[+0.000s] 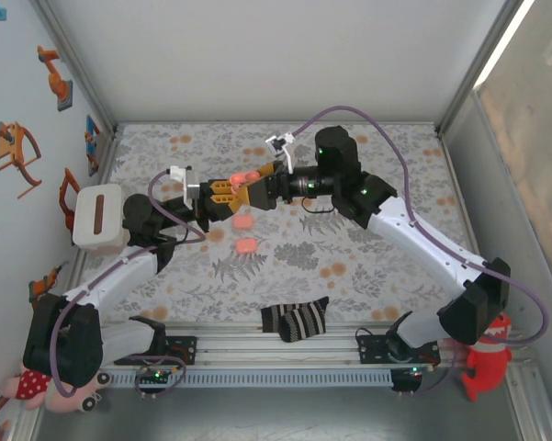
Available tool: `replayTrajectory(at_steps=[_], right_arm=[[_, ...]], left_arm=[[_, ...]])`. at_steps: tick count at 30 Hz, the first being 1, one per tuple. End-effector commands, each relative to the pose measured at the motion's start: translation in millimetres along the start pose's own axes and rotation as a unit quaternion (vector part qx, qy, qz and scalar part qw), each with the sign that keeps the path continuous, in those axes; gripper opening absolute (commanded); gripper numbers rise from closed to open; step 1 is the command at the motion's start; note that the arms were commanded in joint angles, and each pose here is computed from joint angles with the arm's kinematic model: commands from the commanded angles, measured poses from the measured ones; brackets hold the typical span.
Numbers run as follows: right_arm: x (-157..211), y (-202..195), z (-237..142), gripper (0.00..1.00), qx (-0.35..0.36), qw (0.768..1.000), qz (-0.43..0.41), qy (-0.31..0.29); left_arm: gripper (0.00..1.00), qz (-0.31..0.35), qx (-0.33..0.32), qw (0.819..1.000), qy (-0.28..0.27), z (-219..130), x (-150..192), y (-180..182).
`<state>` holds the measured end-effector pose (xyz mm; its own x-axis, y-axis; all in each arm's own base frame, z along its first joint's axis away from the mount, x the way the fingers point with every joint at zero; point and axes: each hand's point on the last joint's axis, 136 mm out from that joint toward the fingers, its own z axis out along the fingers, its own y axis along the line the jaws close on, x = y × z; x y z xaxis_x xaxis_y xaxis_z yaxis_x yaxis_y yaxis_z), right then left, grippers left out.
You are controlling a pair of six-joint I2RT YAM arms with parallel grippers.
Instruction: Insert wireless bluetooth earbuds into charging case
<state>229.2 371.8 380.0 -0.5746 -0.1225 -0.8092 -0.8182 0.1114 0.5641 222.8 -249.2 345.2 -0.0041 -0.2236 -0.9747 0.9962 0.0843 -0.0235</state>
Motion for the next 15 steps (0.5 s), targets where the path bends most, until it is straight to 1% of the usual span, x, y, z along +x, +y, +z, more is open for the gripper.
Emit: replayTrajectory(at_steps=[1, 7, 15], right_arm=[[-14.5, 26.7, -6.8, 0.86, -0.029, 0.999, -0.027, -0.01], [-16.2, 38.0, -15.0, 0.85, -0.034, 0.999, -0.04, -0.012], [-13.3, 38.8, -18.6, 0.83, -0.027, 0.999, -0.042, -0.011]], left_arm=[[0.0, 0.023, 0.008, 1.0, -0.004, 0.0, -13.5, -5.0], [0.0, 0.022, 0.002, 1.0, 0.004, -1.0, -10.4, -4.7], [0.0, 0.022, -0.004, 1.0, 0.008, -2.1, -8.9, -4.7]])
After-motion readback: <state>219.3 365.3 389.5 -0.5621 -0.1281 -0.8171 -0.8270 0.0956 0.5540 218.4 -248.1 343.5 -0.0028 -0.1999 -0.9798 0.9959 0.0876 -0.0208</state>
